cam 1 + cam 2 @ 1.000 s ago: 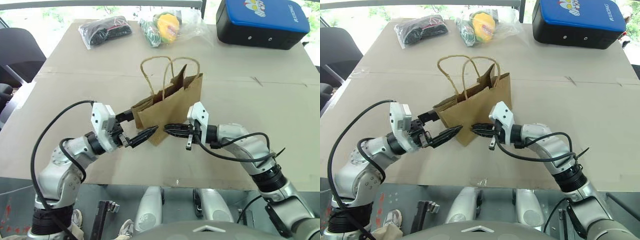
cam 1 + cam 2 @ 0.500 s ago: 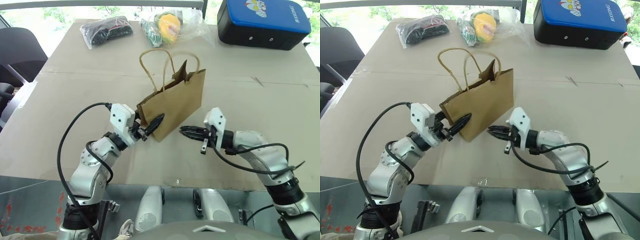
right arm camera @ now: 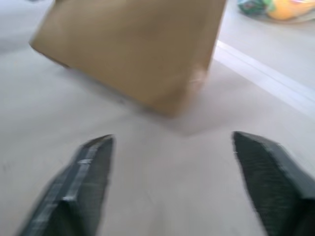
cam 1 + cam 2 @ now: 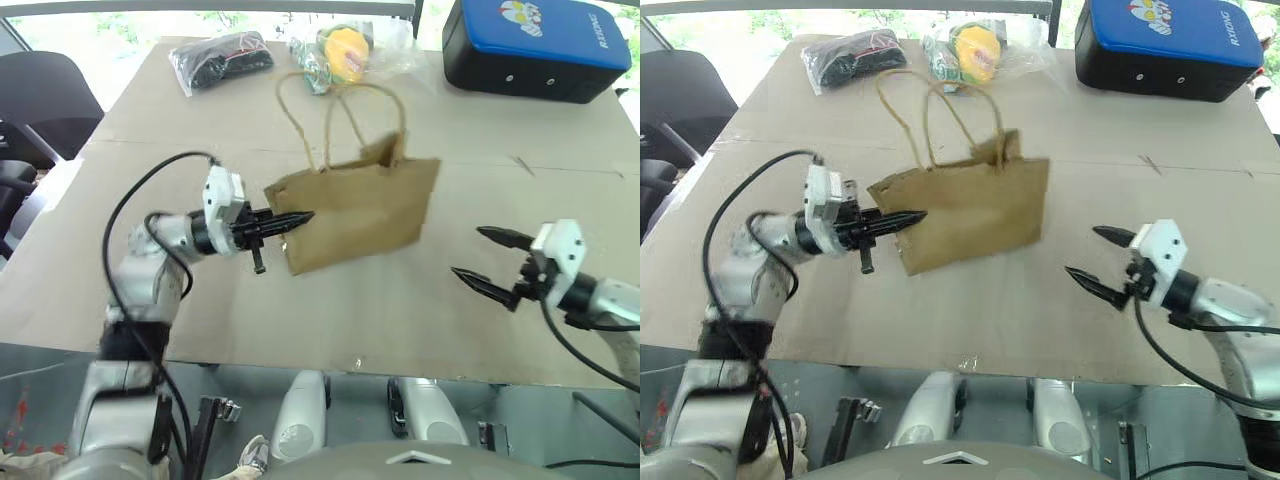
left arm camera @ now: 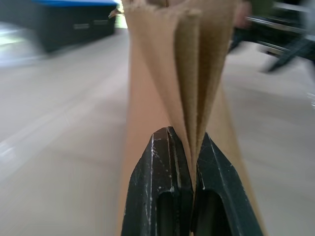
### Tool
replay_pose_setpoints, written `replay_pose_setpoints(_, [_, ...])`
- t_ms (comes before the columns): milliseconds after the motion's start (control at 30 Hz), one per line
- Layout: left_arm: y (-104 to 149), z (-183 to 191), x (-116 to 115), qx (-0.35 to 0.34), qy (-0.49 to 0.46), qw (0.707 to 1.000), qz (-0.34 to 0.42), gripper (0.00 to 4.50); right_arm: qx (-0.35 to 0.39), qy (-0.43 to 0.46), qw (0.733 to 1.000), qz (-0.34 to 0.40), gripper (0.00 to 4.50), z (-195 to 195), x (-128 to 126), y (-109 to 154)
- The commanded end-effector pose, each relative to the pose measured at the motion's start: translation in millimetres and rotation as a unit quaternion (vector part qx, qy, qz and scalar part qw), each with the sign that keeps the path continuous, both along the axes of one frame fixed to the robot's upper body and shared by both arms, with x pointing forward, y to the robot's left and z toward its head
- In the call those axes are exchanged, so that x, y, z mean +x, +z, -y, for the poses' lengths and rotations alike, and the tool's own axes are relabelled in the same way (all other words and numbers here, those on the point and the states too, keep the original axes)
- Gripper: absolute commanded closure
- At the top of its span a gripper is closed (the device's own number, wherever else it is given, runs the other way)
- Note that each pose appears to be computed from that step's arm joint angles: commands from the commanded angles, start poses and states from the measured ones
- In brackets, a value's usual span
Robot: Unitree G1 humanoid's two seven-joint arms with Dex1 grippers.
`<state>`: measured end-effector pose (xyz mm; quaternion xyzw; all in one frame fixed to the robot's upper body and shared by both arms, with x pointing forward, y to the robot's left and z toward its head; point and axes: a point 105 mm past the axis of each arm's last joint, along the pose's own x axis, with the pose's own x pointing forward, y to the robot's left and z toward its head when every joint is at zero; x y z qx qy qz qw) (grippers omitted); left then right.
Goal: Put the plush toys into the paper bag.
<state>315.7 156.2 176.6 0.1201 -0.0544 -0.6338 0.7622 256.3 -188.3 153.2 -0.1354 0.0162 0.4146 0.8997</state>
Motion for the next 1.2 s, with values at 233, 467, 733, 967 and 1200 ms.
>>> replay_pose_setpoints(233, [-6.2,24.3,14.4,0.037,-0.075,0.996,0.035,4.5,-0.036,0.027,0.998,0.034,0.06,17.5,-23.2,26.0])
replay_pose_setpoints(467, [-12.4,37.1,21.8,0.031,-0.052,0.997,0.055,4.5,-0.054,0.048,0.997,0.017,0.06,35.4,-26.8,30.5])
replay_pose_setpoints(733, [-15.3,35.8,23.1,0.033,-0.046,0.997,0.056,4.5,-0.066,0.078,0.994,0.025,0.06,40.5,-19.0,45.5])
replay_pose_setpoints(967, [-17.2,41.0,27.0,0.018,-0.028,0.997,0.065,4.5,-0.075,0.083,0.994,0.016,0.06,44.4,-23.8,47.1])
replay_pose_setpoints(1200, [-14.3,38.5,26.8,-0.005,-0.028,0.998,0.056,2.08,-0.078,0.082,0.994,0.011,0.0,46.3,-23.8,44.5])
